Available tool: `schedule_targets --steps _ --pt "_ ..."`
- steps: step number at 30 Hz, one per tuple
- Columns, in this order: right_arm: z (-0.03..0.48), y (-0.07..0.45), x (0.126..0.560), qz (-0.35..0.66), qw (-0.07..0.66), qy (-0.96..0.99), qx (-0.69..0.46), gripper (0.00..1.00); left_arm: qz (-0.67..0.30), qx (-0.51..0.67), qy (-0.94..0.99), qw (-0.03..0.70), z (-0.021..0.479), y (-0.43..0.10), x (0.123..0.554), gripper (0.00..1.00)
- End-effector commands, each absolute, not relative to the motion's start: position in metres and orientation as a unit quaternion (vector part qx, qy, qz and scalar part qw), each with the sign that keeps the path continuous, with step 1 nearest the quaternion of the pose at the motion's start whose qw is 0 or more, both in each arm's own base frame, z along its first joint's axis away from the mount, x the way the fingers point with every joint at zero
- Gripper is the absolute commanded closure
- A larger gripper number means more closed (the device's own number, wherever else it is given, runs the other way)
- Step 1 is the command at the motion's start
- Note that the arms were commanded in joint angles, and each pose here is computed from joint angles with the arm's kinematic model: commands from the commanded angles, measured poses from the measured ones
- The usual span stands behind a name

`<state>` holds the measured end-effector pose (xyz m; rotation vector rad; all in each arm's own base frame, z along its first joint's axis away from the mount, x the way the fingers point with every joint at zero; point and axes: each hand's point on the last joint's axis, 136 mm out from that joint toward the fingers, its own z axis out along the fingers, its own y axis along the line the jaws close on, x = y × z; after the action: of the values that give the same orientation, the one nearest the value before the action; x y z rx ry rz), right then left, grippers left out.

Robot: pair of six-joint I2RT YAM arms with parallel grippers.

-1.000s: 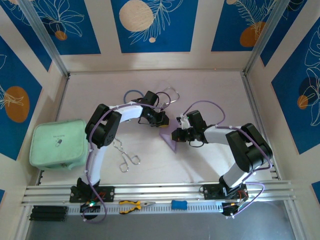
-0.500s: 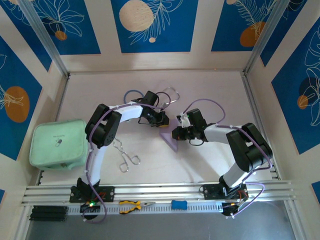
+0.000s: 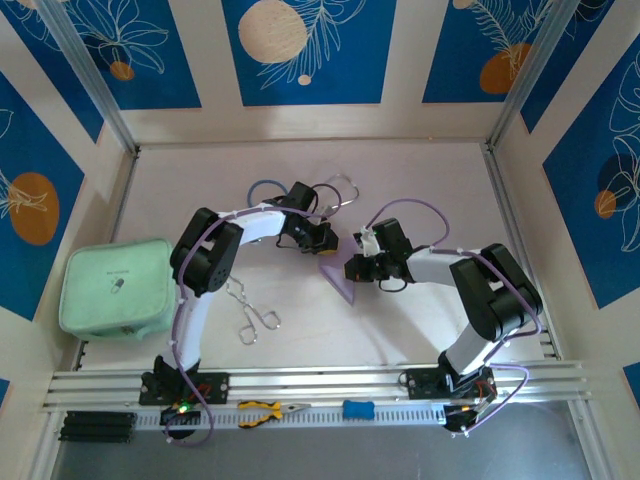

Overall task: Fold a paper plane with a square sheet of paper (pick it up from the middle)
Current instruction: Third fold the triangle at the center of the table.

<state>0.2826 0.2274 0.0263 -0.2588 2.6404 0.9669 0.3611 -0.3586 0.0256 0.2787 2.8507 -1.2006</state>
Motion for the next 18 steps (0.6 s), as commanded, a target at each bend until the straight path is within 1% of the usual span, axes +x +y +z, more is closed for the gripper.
schedule_targets --steps 1,18 --pt "0.0282 0.2277 0.288 0.335 0.161 0.923 -0.096 0.98 -0.372 0.091 0.924 0.01 0.0253 -0.3511 0.358 0.84" --pt "0.0246 0.2266 0.2897 0.328 0.159 0.926 -0.096 0.98 -0.373 0.091 0.923 0.009 0.0258 -0.3514 0.3578 0.84"
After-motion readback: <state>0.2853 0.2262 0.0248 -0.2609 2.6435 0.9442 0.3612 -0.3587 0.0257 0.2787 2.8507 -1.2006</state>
